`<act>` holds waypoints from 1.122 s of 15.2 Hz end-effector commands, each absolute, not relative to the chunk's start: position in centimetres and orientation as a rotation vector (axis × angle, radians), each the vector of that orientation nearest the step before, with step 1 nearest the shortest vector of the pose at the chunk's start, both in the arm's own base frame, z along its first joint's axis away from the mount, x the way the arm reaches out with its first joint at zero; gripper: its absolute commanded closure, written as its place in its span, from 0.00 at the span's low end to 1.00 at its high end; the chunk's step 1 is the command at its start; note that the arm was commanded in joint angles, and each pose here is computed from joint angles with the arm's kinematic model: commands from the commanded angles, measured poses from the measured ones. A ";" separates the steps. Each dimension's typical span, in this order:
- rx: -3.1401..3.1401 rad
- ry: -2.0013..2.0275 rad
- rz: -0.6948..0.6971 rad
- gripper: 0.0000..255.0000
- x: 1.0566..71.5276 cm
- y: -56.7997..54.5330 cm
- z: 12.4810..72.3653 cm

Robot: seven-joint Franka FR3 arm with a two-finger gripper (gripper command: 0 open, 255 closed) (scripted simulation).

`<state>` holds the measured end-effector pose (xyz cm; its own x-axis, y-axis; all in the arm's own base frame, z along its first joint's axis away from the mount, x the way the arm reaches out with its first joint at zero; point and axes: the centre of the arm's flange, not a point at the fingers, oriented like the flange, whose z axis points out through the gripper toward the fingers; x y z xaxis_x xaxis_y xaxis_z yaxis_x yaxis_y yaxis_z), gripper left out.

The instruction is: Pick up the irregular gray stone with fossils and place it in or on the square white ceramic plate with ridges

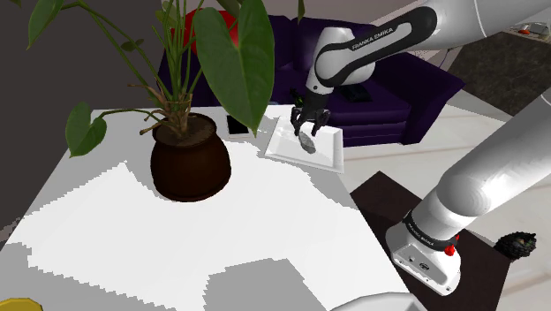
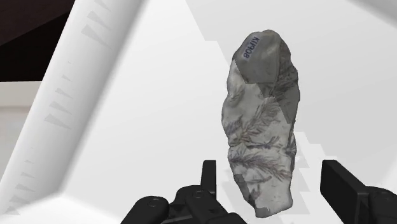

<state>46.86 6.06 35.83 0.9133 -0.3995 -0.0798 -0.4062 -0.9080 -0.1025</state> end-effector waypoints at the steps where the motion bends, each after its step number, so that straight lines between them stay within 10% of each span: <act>1: -2.958 0.625 0.086 0.00 46.9 6.1 35.8; 17: -2.958 0.625 0.086 0.00 47.0 5.4 40.8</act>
